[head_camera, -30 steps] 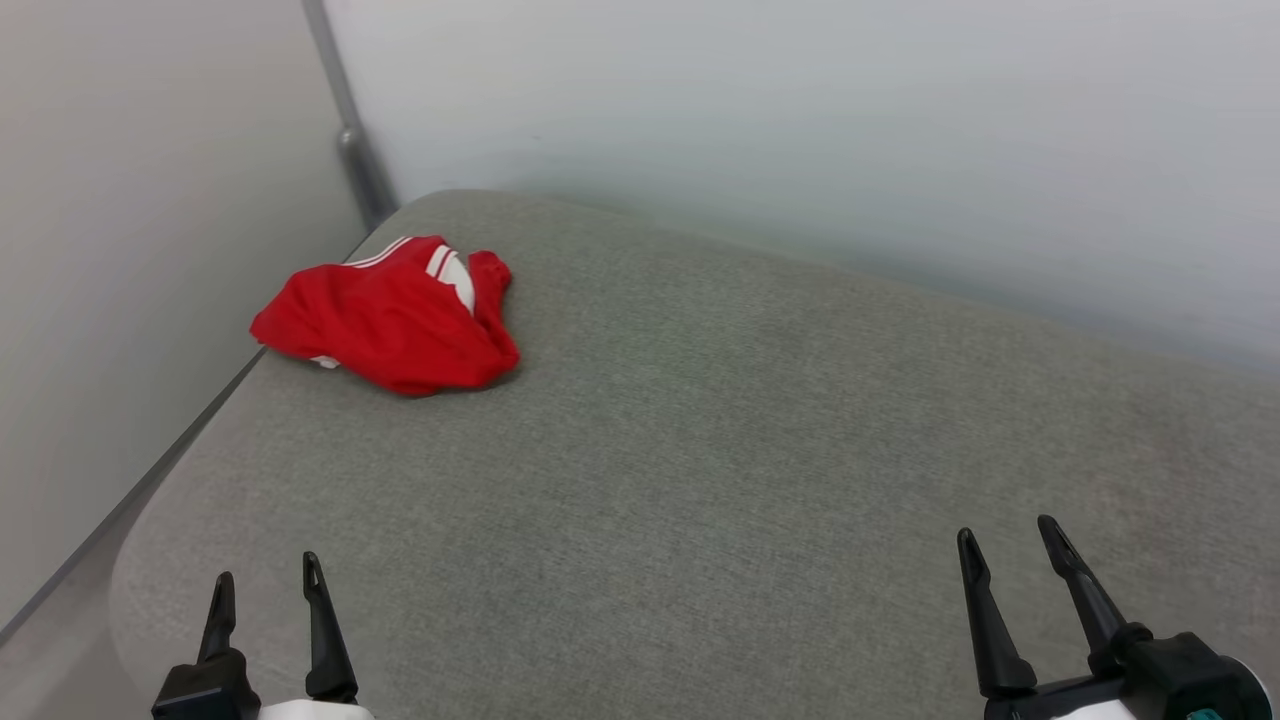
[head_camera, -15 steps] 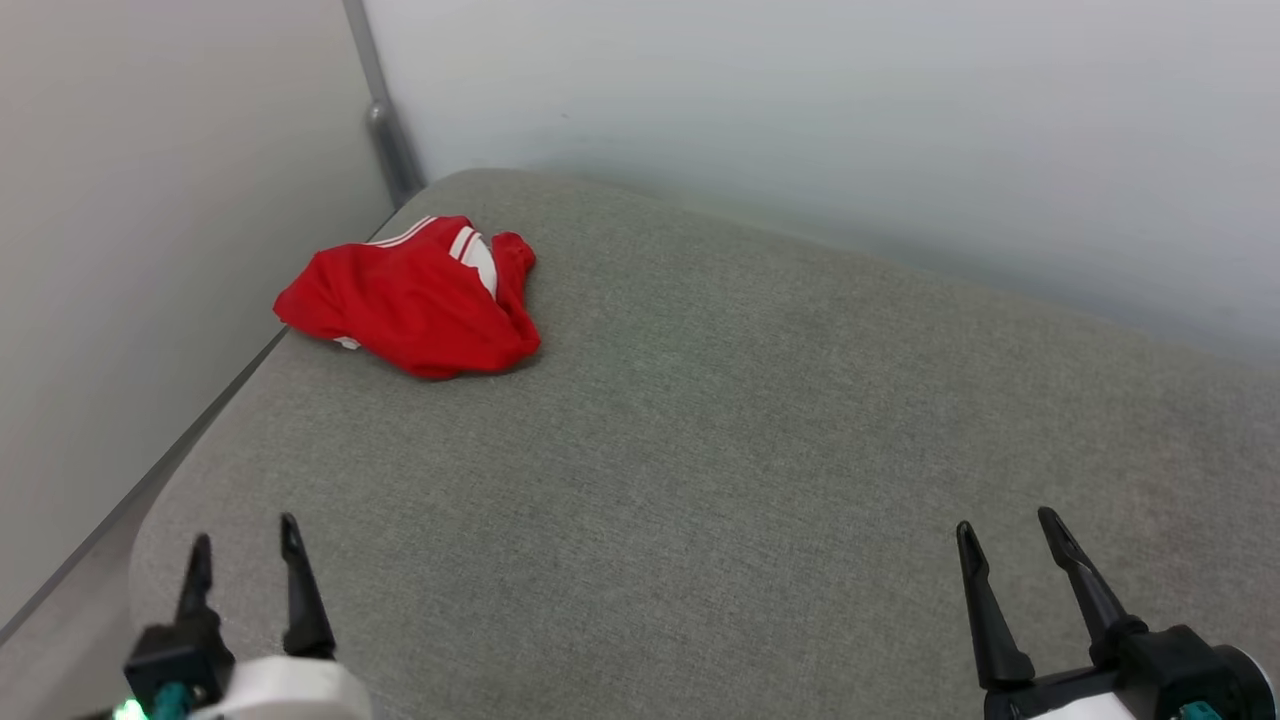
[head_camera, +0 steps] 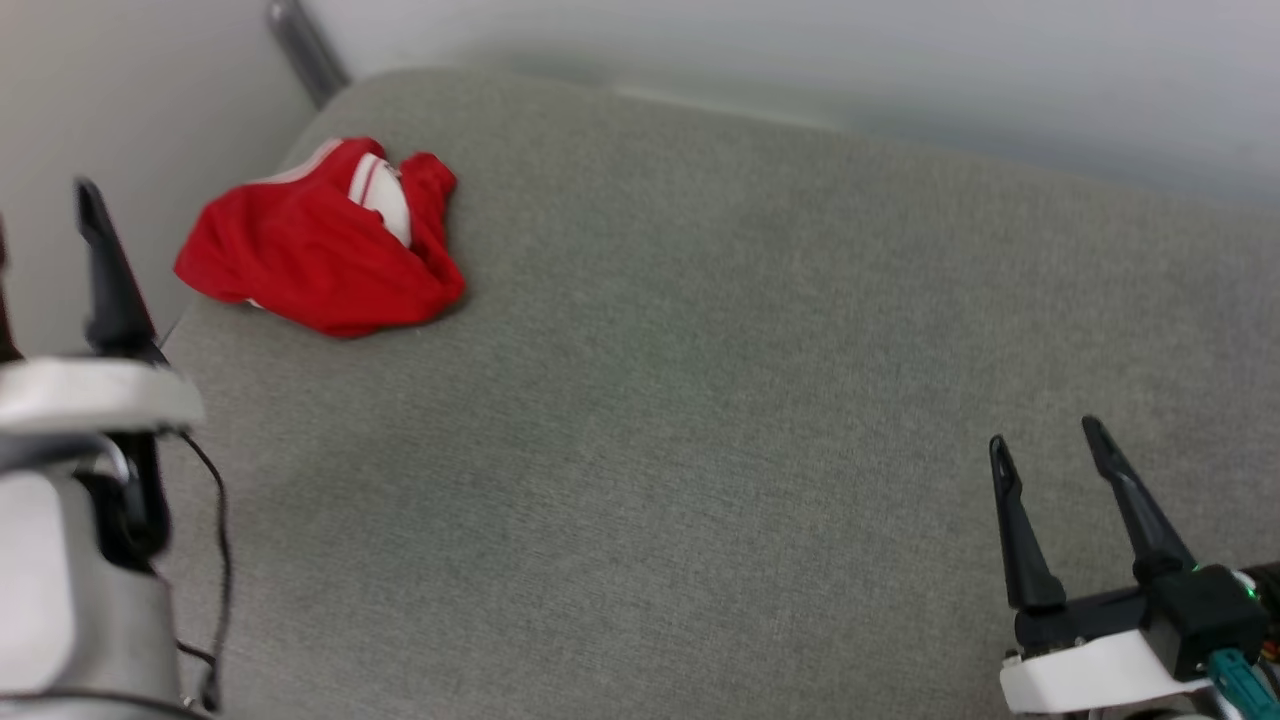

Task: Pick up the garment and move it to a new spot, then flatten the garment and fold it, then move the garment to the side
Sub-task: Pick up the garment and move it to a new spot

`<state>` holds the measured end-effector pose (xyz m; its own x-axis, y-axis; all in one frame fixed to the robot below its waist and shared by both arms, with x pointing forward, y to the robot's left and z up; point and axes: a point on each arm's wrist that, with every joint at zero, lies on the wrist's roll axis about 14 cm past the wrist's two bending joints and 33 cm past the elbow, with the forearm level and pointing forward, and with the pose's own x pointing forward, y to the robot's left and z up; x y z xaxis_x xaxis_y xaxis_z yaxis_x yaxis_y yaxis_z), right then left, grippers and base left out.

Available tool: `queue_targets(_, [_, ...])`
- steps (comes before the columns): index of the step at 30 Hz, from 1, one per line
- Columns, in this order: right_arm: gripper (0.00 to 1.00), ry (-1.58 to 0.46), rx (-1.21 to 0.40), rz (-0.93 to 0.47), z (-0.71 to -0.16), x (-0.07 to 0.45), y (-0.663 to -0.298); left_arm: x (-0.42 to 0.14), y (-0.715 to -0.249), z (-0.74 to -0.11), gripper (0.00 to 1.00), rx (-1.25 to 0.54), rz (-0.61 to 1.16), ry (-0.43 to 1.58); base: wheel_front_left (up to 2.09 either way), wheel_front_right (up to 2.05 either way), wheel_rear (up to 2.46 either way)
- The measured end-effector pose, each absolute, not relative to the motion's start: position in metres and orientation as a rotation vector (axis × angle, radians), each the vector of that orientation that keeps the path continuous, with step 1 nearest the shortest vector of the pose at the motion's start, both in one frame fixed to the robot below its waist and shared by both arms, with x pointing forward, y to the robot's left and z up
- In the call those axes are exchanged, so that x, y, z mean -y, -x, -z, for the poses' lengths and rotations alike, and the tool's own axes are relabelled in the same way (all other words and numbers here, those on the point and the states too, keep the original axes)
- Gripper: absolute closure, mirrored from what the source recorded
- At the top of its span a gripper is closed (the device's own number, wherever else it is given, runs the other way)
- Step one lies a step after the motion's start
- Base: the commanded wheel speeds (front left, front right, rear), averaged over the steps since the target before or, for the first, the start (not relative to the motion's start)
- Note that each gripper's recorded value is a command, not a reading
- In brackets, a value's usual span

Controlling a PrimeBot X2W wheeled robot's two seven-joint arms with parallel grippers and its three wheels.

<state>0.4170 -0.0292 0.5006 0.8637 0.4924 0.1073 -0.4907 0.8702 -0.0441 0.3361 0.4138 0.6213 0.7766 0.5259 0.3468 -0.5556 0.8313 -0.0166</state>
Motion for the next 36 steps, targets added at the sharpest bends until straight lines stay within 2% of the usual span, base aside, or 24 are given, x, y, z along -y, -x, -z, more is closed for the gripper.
queue_targets(7, [0.0, 0.038, 0.121, -0.48, -0.485, 0.036, -0.448, -0.445, -0.411, -0.645, 0.0, 0.341, -0.545, -0.118, 0.0, 0.0, 0.0])
queue_targets(14, [0.0, 0.06, 0.12, -0.457, -0.466, 0.042, -0.471, -0.475, -0.472, -0.625, 0.0, 0.181, -0.527, -0.109, 0.0, 0.0, 0.0])
queue_targets(18, [0.0, 0.074, 0.117, -0.445, -0.456, 0.046, -0.48, -0.483, -0.499, -0.582, 0.0, -0.031, -0.518, -0.06, 0.0, 0.0, 0.0])
queue_targets(23, [0.0, 0.081, 0.11, -0.438, -0.445, 0.048, -0.485, -0.465, -0.524, -0.518, 0.0, -0.313, -0.44, 0.03, 0.0, 0.0, 0.0])
queue_targets(31, [0.0, 0.108, 0.074, -0.433, -0.424, 0.054, -0.489, -0.432, -0.515, -0.433, 0.0, -0.761, -0.322, 0.18, 0.0, 0.0, 0.0])
queue_targets(32, [0.0, 0.119, 0.059, -0.433, -0.416, 0.056, -0.489, -0.417, -0.497, -0.401, 0.0, -0.934, -0.281, 0.253, 0.0, 0.0, 0.0])
queue_targets(36, [0.0, 0.125, 0.044, -0.431, -0.408, 0.059, -0.49, -0.409, -0.483, -0.38, 0.0, -1.058, -0.254, 0.265, 0.0, 0.0, 0.0])
